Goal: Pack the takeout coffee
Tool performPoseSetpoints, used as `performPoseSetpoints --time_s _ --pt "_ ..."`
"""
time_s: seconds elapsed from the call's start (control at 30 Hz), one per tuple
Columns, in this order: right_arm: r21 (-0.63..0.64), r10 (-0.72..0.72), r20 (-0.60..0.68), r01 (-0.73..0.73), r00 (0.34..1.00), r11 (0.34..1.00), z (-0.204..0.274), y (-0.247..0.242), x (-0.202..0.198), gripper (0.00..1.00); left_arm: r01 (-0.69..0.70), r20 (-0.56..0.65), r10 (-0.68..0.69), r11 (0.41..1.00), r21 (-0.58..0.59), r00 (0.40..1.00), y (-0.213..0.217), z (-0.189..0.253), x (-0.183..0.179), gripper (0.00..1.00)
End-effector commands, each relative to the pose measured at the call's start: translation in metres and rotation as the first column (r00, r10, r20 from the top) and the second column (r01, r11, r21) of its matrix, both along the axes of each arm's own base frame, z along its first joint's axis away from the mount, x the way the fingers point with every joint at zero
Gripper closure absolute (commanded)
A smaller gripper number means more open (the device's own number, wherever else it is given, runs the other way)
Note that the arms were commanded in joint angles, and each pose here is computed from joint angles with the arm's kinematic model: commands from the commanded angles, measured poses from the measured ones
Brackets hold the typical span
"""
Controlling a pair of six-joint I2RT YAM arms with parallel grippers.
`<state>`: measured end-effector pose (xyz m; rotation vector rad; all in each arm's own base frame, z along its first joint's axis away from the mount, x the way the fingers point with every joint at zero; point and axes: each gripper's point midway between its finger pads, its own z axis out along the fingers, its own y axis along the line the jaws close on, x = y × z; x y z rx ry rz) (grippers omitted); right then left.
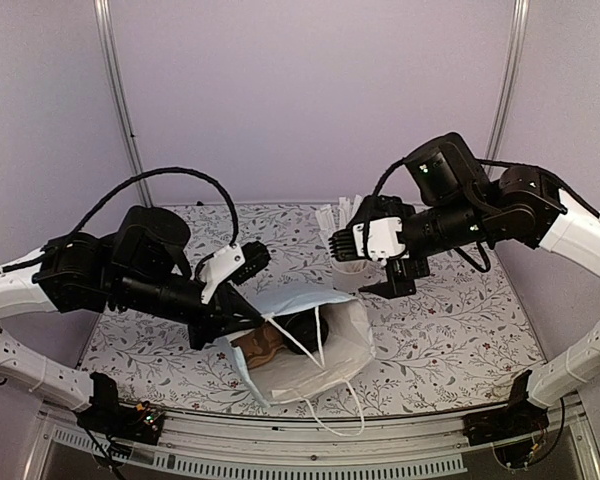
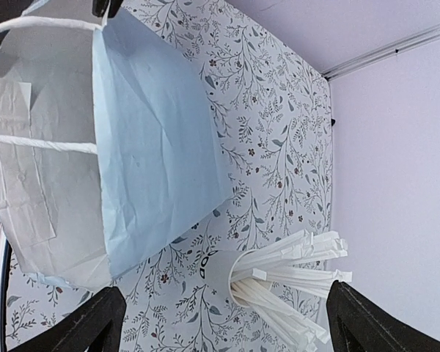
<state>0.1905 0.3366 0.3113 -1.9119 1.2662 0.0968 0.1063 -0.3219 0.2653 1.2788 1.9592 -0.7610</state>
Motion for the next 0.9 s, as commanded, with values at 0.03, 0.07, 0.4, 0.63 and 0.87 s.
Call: performPoseSetpoints --time_s 0.03,0.07,0.4,0.63,0.87 --pt "0.000 -0.025 0.013 0.025 1.000 1.000 -0.004 -0.009 0.009 0.01 0.025 -0.022 -0.026 0.999 -0.046 0.999 -0.004 0.004 -0.013 1.00" --pt "0.001 -0.023 0.010 0.023 1.000 1.000 -0.004 -0.009 0.008 0.01 0.028 -0.028 -0.030 0.998 -0.051 0.999 -0.003 0.004 -0.014 1.00" --pt "0.032 0.096 -0.065 -0.094 0.993 0.995 0.010 -0.004 -0.021 0.07 -0.014 0.003 0.014 0.999 -0.043 1.000 -0.001 0.010 -0.005 1.00" --pt "-0.039 0.343 -0.109 -0.349 0.933 0.936 0.008 -0.002 -0.101 0.24 -0.075 0.029 0.077 0.995 -0.067 0.997 0.009 0.019 0.013 1.00" --pt "-0.203 0.403 -0.038 -0.402 0.914 0.893 -0.046 0.011 -0.114 0.52 -0.121 0.021 0.124 0.988 -0.100 0.992 0.014 0.020 0.027 1.00"
